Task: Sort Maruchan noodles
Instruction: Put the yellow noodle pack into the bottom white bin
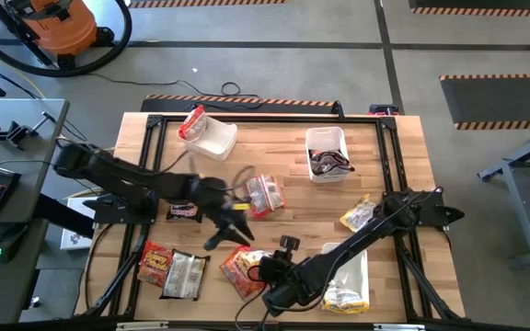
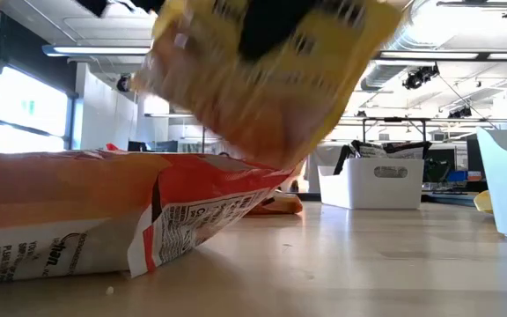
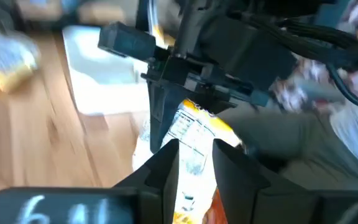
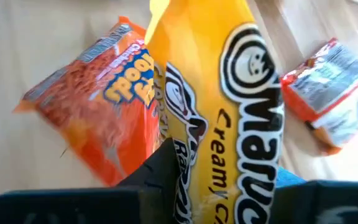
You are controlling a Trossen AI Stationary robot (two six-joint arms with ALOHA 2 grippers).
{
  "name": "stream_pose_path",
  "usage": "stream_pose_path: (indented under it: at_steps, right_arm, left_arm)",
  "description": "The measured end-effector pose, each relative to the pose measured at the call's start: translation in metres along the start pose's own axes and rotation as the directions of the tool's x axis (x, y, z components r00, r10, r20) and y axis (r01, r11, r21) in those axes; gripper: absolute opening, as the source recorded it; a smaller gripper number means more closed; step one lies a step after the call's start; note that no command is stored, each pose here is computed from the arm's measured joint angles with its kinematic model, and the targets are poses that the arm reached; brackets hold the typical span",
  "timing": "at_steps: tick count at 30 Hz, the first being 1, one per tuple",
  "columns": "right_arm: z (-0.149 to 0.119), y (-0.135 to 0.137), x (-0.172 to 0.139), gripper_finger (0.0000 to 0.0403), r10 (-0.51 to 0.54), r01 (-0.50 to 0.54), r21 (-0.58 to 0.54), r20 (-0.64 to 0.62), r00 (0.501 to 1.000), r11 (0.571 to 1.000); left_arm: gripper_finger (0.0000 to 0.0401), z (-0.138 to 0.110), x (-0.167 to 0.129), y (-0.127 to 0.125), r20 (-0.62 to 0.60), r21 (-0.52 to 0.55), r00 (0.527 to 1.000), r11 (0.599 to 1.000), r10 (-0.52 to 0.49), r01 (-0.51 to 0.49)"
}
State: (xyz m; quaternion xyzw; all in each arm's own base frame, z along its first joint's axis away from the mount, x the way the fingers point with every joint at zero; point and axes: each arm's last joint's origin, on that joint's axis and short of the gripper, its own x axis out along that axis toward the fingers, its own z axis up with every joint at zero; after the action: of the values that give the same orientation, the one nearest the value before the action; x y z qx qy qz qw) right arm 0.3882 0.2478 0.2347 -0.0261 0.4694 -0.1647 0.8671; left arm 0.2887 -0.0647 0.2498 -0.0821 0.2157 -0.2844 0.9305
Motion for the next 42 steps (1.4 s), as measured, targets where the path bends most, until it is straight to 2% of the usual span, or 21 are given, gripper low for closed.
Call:
stream_pose_path:
  at_steps: [3,6,10,15,18,23,36,40,42]
  right_arm:
    - [0.006,-0.004,-0.031,0.0086,0.018,-0.022,-0.089,-0.053,0.998,0.996]
    - [0.007,-0.008,-0.065,0.0083,0.072,-0.092,-0.145,-0.133,0.988,0.985]
    - [-0.006,-0.011,-0.098,0.0084,0.12,-0.166,-0.157,-0.266,0.956,0.974]
    - [-0.039,0.002,-0.114,0.0085,0.194,-0.273,-0.138,-0.417,0.888,0.952]
    - [-0.056,0.01,-0.114,0.0085,0.165,-0.246,-0.128,-0.451,0.877,0.961]
    - [-0.067,0.012,-0.113,0.0086,0.124,-0.185,-0.097,-0.446,0.886,0.978]
    - [-0.068,0.013,-0.115,0.0086,0.128,-0.18,-0.076,-0.444,0.887,0.981]
    - [-0.067,0.011,-0.118,0.0086,0.09,-0.152,-0.145,-0.362,0.928,0.978]
    - [-0.063,-0.001,-0.121,0.0086,0.071,-0.125,-0.153,-0.318,0.946,0.98]
  left_arm:
    - [0.0096,-0.015,-0.013,-0.01,0.182,0.032,0.983,0.999,0.02,-0.027]
    - [0.0094,-0.04,-0.02,-0.016,0.354,0.018,0.934,0.998,0.046,-0.056]
    - [0.0085,-0.071,-0.029,-0.018,0.47,-0.034,0.876,0.994,0.109,-0.106]
    - [0.0076,-0.092,-0.034,-0.015,0.453,-0.112,0.865,0.977,0.215,-0.183]
    - [0.0074,-0.094,-0.034,-0.014,0.451,-0.122,0.862,0.973,0.231,-0.197]
    - [0.0074,-0.092,-0.034,-0.015,0.46,-0.12,0.858,0.973,0.229,-0.195]
    - [0.0074,-0.094,-0.033,-0.014,0.442,-0.124,0.866,0.972,0.235,-0.2]
    - [0.0074,-0.094,-0.033,-0.014,0.442,-0.124,0.866,0.972,0.235,-0.2]
    - [0.0074,-0.094,-0.033,-0.014,0.442,-0.124,0.866,0.972,0.235,-0.2]
